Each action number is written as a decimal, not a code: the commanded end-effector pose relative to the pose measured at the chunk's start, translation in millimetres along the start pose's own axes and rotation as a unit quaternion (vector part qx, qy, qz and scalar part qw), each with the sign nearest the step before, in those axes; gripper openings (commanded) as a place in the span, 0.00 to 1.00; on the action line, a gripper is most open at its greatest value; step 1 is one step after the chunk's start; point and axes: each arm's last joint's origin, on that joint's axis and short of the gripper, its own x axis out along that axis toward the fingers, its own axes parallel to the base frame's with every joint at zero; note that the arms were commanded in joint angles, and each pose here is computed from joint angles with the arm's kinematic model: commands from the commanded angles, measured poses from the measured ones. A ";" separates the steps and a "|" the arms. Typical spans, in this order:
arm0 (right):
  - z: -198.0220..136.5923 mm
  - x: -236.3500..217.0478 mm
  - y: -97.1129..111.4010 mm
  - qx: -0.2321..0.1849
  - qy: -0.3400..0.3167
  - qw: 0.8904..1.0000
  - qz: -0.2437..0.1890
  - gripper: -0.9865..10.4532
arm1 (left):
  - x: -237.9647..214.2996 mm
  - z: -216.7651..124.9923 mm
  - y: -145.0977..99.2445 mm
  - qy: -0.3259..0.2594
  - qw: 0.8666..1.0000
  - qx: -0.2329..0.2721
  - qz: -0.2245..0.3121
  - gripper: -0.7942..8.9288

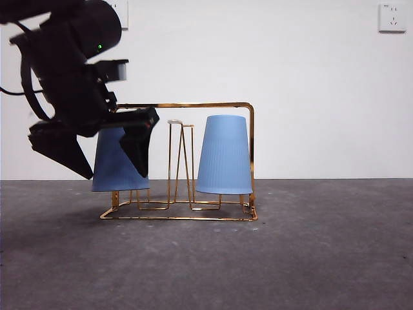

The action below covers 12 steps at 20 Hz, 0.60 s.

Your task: Pick up cup 1,put cup 1 in the cup rack,pick up cup 2,put cup 2 in the cup rack

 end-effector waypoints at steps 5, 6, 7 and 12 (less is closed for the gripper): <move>0.7 4.2 0.7 0.001 0.004 1.000 0.001 0.25 | -36.0 -5.8 -0.5 0.033 0.999 -0.003 -0.042 0.60; 0.7 4.3 0.7 0.001 0.005 1.000 0.001 0.25 | -43.4 -7.1 -0.5 0.037 0.998 -0.003 -0.051 0.60; 1.0 5.4 0.8 0.001 0.006 1.000 0.001 0.25 | -51.2 -8.5 -0.9 0.039 0.998 -0.003 -0.057 0.60; 0.0 10.7 2.0 -0.001 0.026 1.000 0.005 0.25 | -95.8 -16.4 -3.0 0.033 0.995 0.004 -0.094 0.60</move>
